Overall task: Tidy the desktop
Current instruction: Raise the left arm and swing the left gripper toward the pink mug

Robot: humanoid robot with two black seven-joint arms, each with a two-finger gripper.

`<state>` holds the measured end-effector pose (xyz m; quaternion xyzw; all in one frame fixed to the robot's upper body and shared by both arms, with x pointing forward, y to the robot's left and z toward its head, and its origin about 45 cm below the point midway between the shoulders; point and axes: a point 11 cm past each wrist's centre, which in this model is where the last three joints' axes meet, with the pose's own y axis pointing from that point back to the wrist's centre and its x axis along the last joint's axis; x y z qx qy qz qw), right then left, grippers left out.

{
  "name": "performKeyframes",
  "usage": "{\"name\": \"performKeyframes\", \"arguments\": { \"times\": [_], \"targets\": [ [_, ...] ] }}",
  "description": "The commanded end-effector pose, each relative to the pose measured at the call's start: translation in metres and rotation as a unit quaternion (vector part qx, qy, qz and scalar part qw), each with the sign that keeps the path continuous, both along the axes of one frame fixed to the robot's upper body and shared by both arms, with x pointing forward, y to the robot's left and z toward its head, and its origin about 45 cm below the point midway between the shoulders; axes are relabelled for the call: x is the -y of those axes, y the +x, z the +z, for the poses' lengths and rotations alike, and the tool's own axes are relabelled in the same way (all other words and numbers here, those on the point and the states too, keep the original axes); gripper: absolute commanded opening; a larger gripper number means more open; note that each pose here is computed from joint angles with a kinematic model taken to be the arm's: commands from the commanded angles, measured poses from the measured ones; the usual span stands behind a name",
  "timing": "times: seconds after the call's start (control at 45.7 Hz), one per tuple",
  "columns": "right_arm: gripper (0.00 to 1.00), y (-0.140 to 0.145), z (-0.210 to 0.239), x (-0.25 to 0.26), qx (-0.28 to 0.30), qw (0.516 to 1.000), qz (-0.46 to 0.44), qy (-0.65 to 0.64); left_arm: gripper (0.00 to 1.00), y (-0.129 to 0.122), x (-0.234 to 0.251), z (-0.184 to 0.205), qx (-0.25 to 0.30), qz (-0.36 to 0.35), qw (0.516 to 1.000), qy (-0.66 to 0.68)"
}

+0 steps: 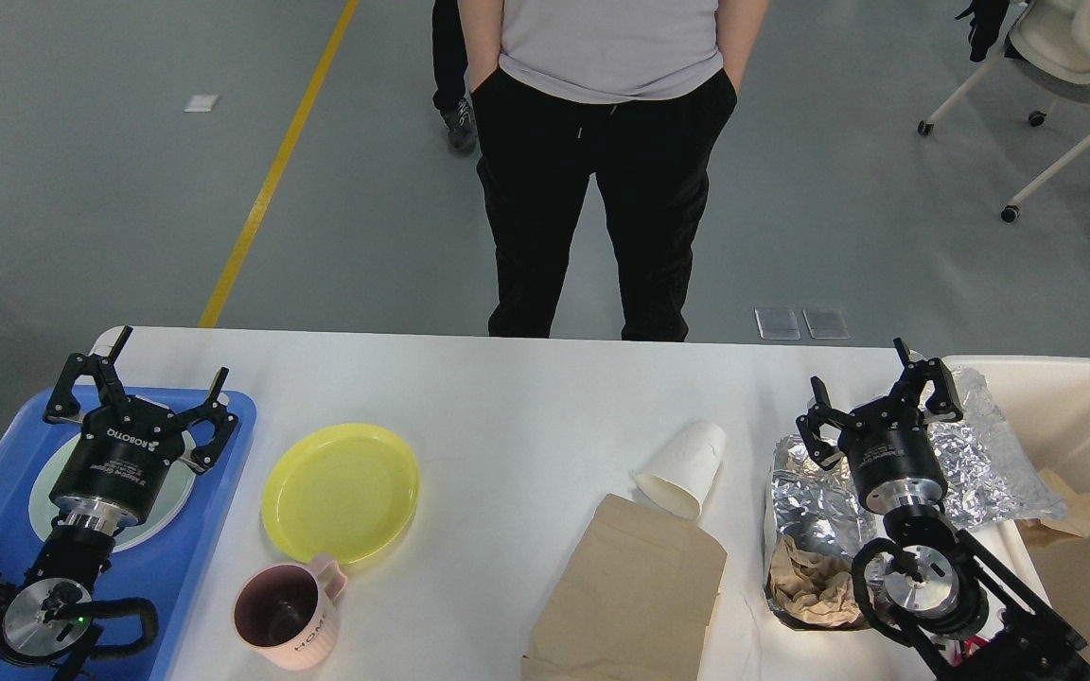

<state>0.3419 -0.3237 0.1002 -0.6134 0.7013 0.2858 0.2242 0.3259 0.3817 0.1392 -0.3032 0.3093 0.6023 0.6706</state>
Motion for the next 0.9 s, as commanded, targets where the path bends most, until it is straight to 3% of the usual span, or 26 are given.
{"name": "performKeyframes", "arguments": {
  "times": [0.0,0.262,0.481,0.656,0.875],
  "targets": [
    [1.00,0.000,0.000,0.000,0.000,1.000,0.000,0.000,0.98,0.000,-0.003,0.002,0.004,0.008,1.000,-0.002],
    [1.00,0.000,0.000,0.000,0.000,1.000,0.000,0.000,0.98,-0.001,-0.001,-0.001,-0.005,-0.001,1.000,0.009],
    [1.00,0.000,0.000,0.000,0.000,1.000,0.000,0.000,0.98,0.026,-0.040,0.051,-0.013,-0.080,0.981,0.178],
    [1.00,0.000,0.000,0.000,0.000,1.000,0.000,0.000,0.98,0.040,-0.050,0.085,-0.061,-0.206,0.908,0.359],
    [1.00,0.000,0.000,0.000,0.001,1.000,0.000,0.000,0.98,0.060,-0.025,0.156,-0.054,-0.387,0.783,0.484]
  ]
}}
